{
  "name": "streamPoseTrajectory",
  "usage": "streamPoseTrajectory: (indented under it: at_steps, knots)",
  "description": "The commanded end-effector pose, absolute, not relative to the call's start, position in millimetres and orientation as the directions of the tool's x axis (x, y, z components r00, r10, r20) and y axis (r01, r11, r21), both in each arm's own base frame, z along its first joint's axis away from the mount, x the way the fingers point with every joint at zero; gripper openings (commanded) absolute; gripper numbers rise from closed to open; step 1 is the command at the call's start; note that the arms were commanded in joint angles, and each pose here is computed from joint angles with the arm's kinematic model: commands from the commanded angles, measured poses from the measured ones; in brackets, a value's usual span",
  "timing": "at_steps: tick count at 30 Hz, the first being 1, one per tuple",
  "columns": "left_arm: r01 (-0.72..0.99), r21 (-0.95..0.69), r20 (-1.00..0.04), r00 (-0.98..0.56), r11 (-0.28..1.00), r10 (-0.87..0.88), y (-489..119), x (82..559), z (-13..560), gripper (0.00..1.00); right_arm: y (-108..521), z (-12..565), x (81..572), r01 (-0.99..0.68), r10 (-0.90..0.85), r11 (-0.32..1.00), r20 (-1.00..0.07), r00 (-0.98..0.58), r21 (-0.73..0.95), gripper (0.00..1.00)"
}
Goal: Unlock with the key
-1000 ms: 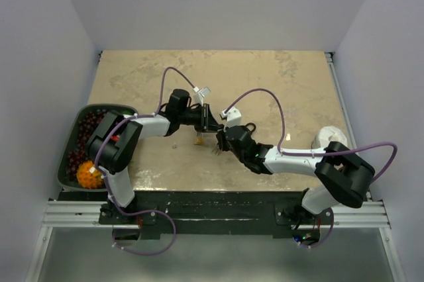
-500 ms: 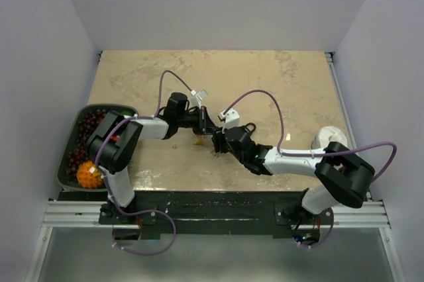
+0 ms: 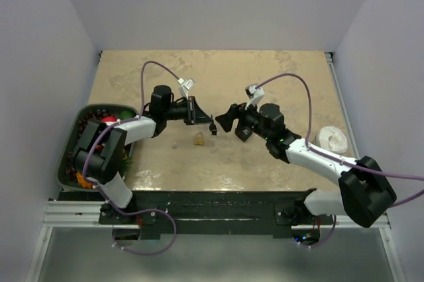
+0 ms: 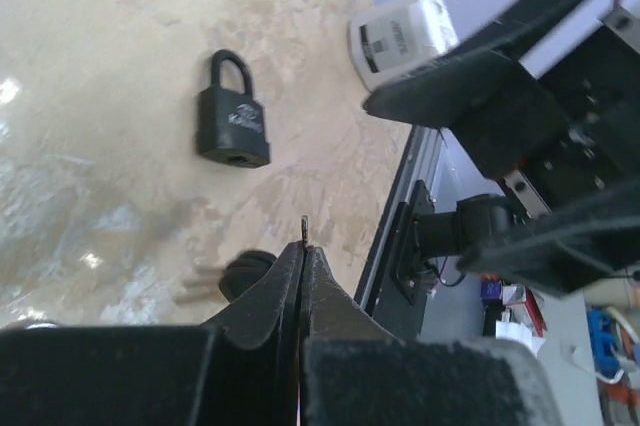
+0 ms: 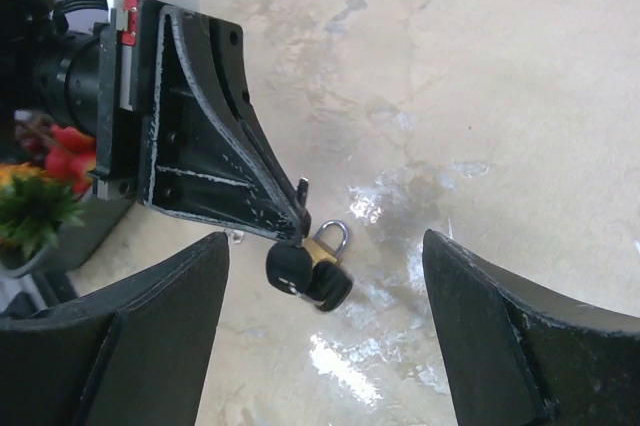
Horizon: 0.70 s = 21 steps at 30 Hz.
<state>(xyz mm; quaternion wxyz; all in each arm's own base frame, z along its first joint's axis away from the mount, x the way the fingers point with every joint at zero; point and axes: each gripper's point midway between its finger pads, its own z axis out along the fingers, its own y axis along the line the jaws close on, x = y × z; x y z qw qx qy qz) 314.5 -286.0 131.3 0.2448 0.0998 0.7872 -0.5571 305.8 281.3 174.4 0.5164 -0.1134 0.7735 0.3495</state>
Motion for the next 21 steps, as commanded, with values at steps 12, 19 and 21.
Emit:
streamPoseTrajectory:
  at_steps: [12,19,21]
  knots:
    - [0.79,-0.611,-0.792,-0.608,0.052,-0.053,-289.7,275.1,235.9,0.0,295.6,233.0,249.4,-0.808,0.137,0.268,-0.851,-0.507,0.525,0.68]
    - [0.801,-0.597,-0.796,-0.597,-0.028,-0.097,-288.9,262.0,252.5,0.0,302.1,227.7,247.3,-0.803,0.17,0.269,-0.847,-0.504,0.532,0.61]
    - [0.803,-0.594,-0.796,-0.595,-0.048,-0.108,-288.1,258.0,255.9,0.0,309.9,224.6,245.0,-0.804,0.165,0.272,-0.849,-0.502,0.528,0.58]
